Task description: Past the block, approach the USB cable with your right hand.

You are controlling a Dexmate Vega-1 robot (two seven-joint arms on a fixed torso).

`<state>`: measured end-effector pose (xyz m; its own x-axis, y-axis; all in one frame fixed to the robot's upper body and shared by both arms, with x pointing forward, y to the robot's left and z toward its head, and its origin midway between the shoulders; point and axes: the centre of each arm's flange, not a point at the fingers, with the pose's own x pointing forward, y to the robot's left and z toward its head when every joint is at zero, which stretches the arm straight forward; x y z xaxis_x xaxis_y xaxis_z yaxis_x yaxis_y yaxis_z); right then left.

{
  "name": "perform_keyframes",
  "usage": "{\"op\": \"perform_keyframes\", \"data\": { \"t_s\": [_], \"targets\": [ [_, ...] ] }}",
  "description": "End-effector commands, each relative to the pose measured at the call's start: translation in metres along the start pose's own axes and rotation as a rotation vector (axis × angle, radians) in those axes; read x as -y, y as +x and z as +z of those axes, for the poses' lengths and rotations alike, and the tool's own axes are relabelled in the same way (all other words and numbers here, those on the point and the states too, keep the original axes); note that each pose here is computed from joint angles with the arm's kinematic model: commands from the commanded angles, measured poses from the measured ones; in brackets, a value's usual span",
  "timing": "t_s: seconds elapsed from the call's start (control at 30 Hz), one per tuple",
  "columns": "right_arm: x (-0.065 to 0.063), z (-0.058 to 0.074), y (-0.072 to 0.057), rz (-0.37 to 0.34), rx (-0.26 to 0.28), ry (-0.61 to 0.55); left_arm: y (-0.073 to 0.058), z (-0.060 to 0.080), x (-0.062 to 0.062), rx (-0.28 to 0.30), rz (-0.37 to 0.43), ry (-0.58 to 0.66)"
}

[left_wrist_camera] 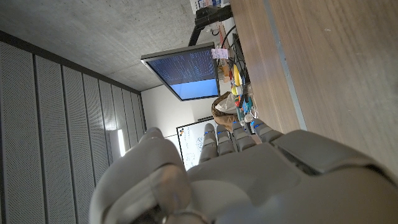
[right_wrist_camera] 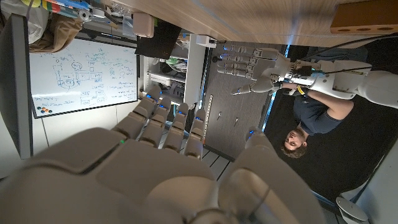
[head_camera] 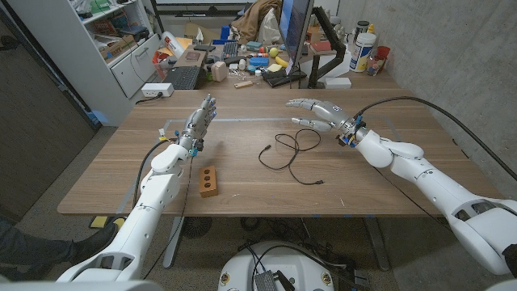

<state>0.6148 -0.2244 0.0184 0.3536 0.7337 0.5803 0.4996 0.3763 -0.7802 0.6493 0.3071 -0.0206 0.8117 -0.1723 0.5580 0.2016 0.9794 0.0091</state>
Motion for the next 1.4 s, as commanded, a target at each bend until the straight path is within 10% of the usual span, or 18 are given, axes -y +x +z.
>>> {"op": "perform_keyframes", "data": {
  "t_s": [0.03,1.4],
  "targets": [
    [-0.009,-0.005,0.000,0.039,-0.020,-0.030,0.001,-0.001,-0.001,-0.005,0.006,-0.001],
    [-0.026,-0.003,0.007,0.154,-0.057,-0.038,0.006,-0.004,-0.005,-0.008,0.001,-0.012]
  ]
}}
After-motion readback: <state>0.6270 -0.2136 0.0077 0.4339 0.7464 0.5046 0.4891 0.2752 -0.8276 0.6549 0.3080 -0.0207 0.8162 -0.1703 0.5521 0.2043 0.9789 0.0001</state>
